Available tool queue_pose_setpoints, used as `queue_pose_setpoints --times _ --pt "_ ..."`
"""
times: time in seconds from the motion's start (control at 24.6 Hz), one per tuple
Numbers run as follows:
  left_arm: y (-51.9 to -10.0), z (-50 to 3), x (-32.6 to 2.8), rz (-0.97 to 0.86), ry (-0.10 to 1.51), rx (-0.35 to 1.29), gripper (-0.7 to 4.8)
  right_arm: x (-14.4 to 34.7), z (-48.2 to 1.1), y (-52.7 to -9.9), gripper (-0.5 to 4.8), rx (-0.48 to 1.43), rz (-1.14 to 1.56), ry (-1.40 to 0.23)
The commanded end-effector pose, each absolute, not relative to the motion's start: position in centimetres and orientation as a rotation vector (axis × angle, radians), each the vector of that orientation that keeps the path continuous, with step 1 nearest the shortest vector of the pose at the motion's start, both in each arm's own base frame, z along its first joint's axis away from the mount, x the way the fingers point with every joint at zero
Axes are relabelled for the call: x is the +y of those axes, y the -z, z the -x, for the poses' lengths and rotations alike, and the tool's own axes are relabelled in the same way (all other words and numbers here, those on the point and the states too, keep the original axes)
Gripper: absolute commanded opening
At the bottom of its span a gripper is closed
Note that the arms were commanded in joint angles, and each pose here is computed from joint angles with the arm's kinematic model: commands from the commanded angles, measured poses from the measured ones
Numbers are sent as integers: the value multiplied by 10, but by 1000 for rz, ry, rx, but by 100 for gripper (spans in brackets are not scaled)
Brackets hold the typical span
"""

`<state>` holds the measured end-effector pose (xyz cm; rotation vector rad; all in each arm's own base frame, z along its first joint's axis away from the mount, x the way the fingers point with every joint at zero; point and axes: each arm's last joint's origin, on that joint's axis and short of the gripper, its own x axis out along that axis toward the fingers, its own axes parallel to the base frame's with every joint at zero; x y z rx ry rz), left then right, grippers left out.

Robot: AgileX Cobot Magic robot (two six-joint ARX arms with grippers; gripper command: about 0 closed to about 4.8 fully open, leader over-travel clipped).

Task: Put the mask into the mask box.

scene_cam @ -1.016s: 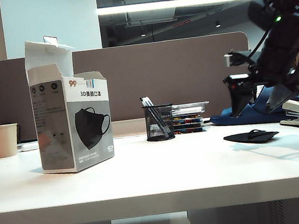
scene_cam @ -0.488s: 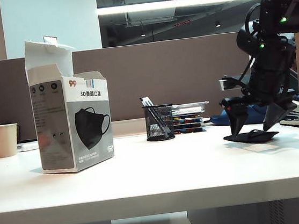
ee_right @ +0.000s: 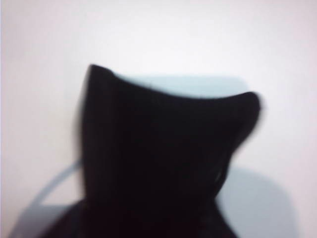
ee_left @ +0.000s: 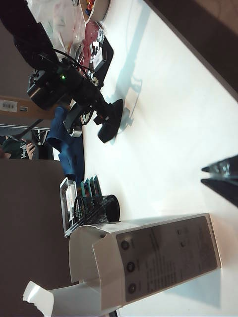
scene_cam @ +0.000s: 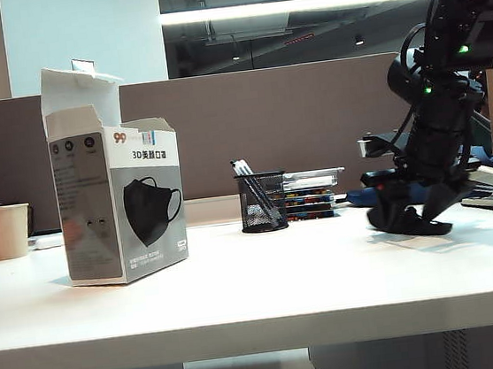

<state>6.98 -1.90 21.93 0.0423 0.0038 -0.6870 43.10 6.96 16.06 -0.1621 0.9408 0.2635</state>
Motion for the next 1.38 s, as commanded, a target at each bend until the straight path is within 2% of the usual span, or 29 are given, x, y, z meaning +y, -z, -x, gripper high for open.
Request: queue_pose_setpoints --times 0.04,0.16,0.28,0.49,0.53,0.61,0.69,0.85,0.98,1.18,1.38 --pt "-222 -70 -19 -48 690 -13 -6 68 -427 -150 111 1011 181 -252" --pt "-222 -70 -19 -49 690 -14 -6 69 -426 -150 68 1011 179 -255" --pt "-224 -70 -19 -56 689 -35 -6 70 -426 -152 -4 1004 159 -289" --pt "-242 -65 -19 -88 674 -149 7 77 -430 -177 -8 920 54 -488" --pt "-245 -64 -19 -92 668 -160 38 78 -430 -182 -8 905 46 -507" --pt "-255 -61 -17 -98 592 -196 186 80 -431 -203 -8 842 19 -574" --pt "-262 -60 -16 -103 543 -232 274 81 -431 -219 -8 794 4 -619" --pt "-277 -70 -15 -110 512 -271 283 90 -426 -261 -8 654 -36 -765" --pt "-285 -98 -15 -109 513 -196 283 107 -418 -283 -8 562 -112 -943" --pt "-290 -139 -15 -193 473 -121 283 132 -414 -297 -8 479 -173 -1065" --pt "-290 -190 -15 -192 438 -97 283 173 -404 -309 -8 371 -157 -1172"
